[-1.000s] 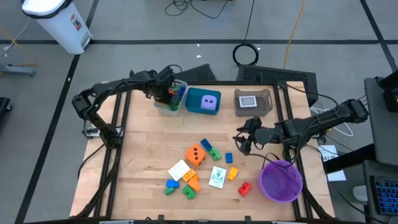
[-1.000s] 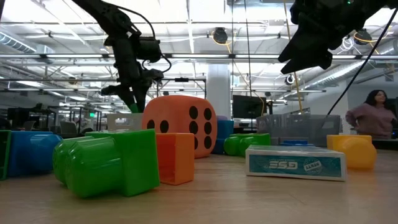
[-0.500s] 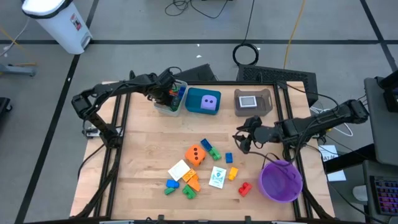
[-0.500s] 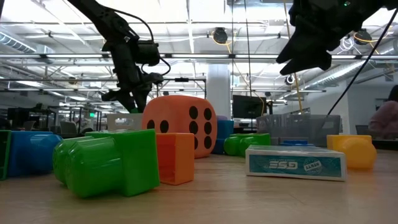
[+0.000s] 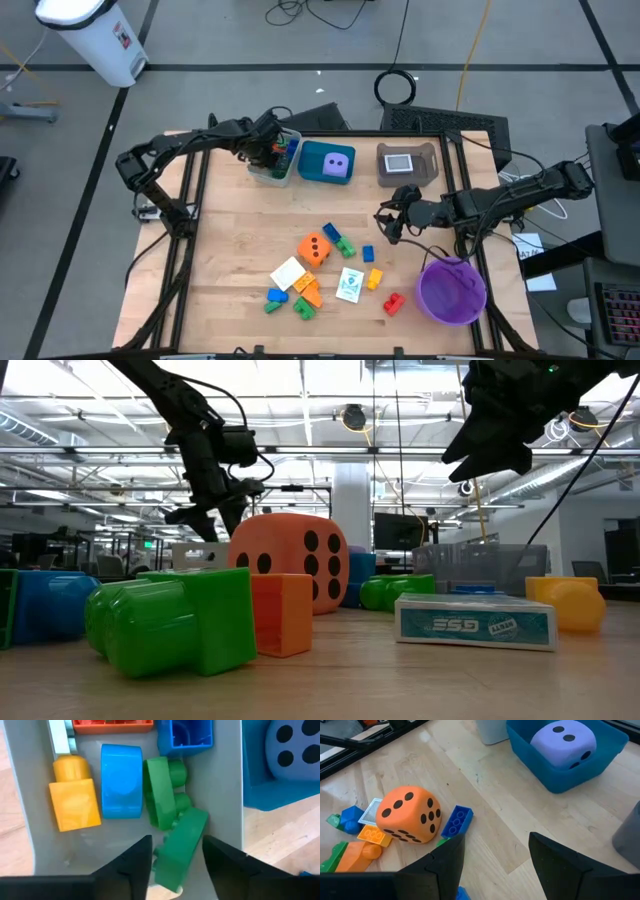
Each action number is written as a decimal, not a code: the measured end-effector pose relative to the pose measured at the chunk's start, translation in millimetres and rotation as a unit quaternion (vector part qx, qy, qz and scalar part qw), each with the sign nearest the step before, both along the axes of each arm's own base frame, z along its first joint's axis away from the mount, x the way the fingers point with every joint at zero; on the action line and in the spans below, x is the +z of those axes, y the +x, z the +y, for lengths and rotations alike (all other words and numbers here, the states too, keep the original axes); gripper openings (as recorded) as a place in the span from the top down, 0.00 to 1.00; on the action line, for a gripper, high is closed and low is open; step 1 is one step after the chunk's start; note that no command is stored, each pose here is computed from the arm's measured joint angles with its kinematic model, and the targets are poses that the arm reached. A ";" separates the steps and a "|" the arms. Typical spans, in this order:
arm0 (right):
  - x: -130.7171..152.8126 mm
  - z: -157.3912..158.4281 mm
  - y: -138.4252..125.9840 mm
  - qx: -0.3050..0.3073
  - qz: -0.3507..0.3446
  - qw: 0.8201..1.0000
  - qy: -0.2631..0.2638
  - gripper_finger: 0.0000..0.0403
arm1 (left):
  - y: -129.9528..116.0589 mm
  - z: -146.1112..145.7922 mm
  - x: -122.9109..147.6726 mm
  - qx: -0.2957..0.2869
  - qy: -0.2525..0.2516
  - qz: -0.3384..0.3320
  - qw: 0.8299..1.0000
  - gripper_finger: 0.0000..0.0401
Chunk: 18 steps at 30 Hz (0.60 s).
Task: Pick & Place Toys
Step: Put the green game piece into the gray bin, then put the orange dice into the blue bin
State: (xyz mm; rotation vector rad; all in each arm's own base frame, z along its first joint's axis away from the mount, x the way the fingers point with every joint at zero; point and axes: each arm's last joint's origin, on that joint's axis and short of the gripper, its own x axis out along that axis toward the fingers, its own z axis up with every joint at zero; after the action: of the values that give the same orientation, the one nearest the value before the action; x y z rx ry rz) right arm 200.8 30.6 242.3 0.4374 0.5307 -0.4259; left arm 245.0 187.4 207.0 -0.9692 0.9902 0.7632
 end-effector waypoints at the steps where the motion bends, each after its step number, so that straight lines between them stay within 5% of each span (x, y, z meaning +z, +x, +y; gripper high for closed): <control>1: 0.0 0.0 0.0 0.000 0.000 1.000 0.000 0.47 | -0.1 0.3 0.0 0.000 0.000 0.000 1.000 0.51; 8: 0.1 0.0 0.0 0.000 0.000 1.000 0.000 0.47 | -2.2 6.4 7.8 -0.001 -0.022 -0.040 0.999 0.41; 18: 0.1 0.1 0.0 -0.005 -0.003 1.000 0.008 0.47 | -14.0 4.7 75.8 -0.045 0.039 -0.154 0.986 0.40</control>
State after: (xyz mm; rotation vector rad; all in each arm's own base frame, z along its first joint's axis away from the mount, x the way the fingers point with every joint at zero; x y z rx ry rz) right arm 200.8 30.7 242.3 0.4555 0.5272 -0.4296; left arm 231.0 192.1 282.8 -0.9361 0.7235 0.5525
